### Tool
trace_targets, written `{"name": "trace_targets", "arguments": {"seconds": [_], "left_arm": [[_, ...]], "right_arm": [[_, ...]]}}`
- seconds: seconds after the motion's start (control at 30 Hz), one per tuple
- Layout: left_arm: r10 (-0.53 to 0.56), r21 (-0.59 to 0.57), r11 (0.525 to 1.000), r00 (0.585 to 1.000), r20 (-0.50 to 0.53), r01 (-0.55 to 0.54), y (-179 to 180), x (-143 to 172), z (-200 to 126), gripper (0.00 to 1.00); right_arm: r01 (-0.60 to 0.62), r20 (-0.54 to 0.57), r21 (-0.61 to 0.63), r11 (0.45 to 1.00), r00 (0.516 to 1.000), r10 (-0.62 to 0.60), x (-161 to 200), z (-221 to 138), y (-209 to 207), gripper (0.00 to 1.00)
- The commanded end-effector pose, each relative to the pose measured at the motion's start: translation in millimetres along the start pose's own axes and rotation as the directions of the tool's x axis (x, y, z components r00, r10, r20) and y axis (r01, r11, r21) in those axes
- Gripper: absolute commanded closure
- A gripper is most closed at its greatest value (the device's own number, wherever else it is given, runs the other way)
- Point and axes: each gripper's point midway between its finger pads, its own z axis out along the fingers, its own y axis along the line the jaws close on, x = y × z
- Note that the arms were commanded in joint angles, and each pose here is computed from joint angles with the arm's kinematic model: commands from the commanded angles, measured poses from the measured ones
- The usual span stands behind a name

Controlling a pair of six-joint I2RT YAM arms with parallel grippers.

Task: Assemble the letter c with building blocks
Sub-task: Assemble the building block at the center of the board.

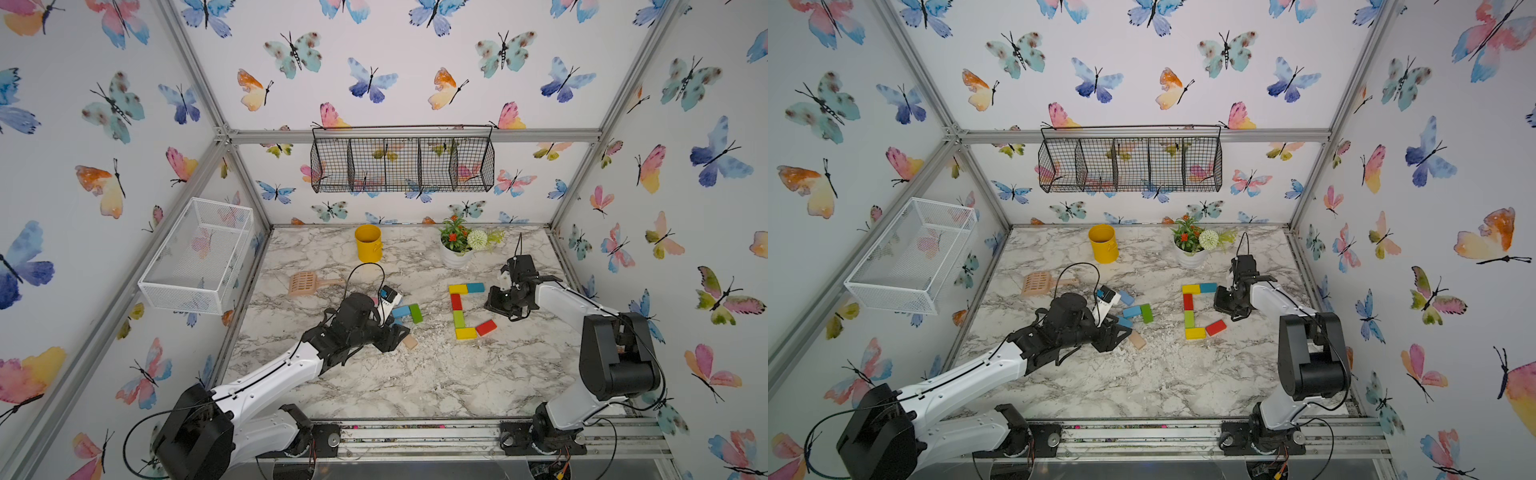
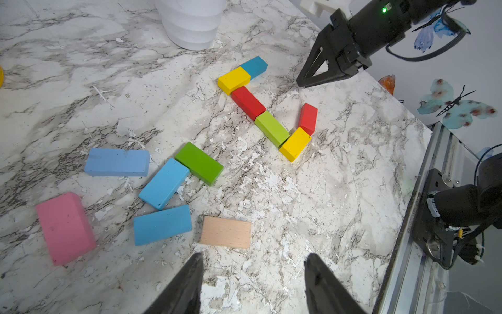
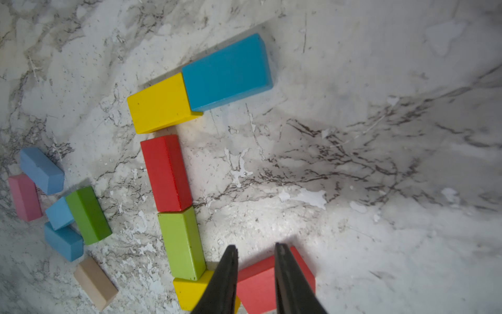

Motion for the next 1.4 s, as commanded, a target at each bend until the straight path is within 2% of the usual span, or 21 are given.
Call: {"name": "trace_targets", "arguments": {"seconds": [0.0, 0.2, 0.4, 1.2, 1.37], "left_arm": [[0.011, -0.004, 1.000, 1.000, 0.021, -0.011, -2, -9, -2, 0.39], [0.012, -0.003, 1.000, 1.000, 0.016, -0.012, -2, -9, -1, 0.39], [0.011, -0.003, 1.000, 1.000, 0.012, -0.011, -2, -8, 0, 0.40], [0.009, -0.002, 1.000, 1.000, 0.008, -0.009, -2, -9, 1, 0.39], [0.009, -0.002, 1.000, 1.000, 0.006, -0.009, -2, -8, 1, 0.39]], "right_arm": [[-0.003, -0.020, 0.005, 1.000, 1.000, 0.003, 1, 6, -3, 0.78], [-0.008, -0.034, 0.006, 1.000, 0.999, 0.008, 6, 15, -6, 0.91], [-0.001, -0.057, 0.016, 1.000, 0.998, 0.002, 12, 22, -11, 0.94], [-0.022, -0.062, -0.005, 1.000, 0.998, 0.021, 35, 13, -12, 0.96], [-0.023, -0.029, 0.026, 0.999, 0.999, 0.024, 26, 9, -15, 0.92]]}}
